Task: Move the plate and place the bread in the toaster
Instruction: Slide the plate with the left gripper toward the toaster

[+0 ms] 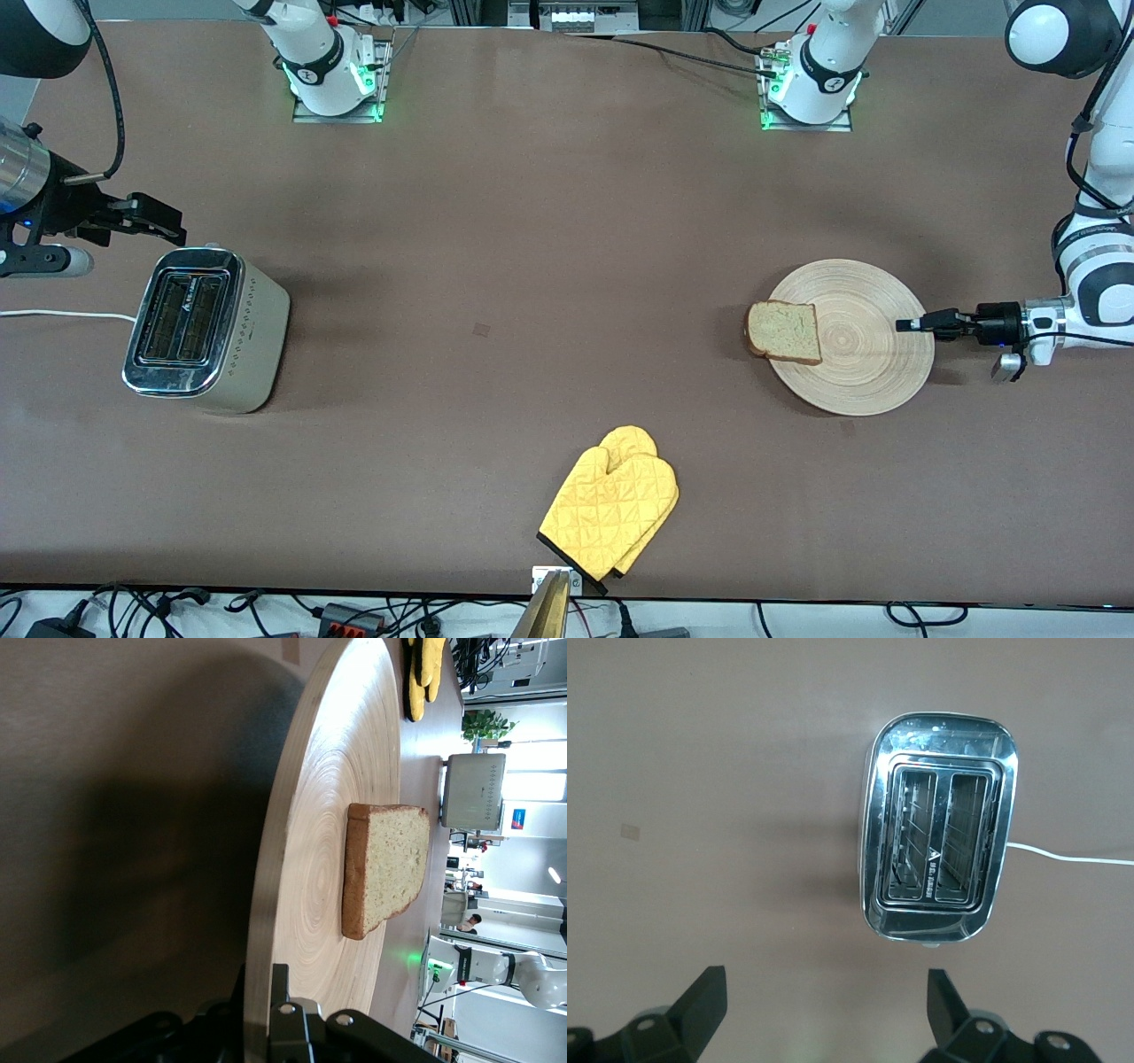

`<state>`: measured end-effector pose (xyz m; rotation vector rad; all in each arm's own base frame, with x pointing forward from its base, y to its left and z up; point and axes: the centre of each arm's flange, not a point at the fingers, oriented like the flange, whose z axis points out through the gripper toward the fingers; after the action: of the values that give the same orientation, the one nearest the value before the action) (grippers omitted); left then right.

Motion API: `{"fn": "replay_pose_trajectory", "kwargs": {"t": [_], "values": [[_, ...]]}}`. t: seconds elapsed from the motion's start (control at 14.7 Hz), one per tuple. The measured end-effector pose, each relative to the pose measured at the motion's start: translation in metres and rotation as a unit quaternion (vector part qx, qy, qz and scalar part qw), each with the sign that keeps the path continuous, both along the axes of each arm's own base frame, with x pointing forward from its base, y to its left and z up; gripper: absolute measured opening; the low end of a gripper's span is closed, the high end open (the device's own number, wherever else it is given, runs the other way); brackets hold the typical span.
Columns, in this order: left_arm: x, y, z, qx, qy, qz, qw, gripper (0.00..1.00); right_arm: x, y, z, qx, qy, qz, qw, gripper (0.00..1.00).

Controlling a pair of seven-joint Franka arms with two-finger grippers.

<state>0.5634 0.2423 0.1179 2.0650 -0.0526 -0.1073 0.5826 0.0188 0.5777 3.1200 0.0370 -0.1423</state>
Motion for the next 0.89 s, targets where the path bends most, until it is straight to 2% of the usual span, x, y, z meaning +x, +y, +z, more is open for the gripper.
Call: {"fn": "replay_pose_trajectory", "kwargs": {"t": [0.48,0.75,0.89], "values": [[0.042,-0.097,0.035,-0.018,0.005,-0.035,0.999,0.09,0.0,0.0,0.0,0.0,-0.001,0.0,1.0,1.0],[0.046,-0.181,0.053,0.003,0.019,-0.013,1.0,0.09,0.001,-0.003,-0.001,0.0,-0.001,-0.002,1.0,1.0],[0.043,-0.232,0.061,0.0,0.024,-0.002,1.0,0.09,0.001,-0.005,-0.002,0.0,0.001,-0.004,1.0,1.0]]}}
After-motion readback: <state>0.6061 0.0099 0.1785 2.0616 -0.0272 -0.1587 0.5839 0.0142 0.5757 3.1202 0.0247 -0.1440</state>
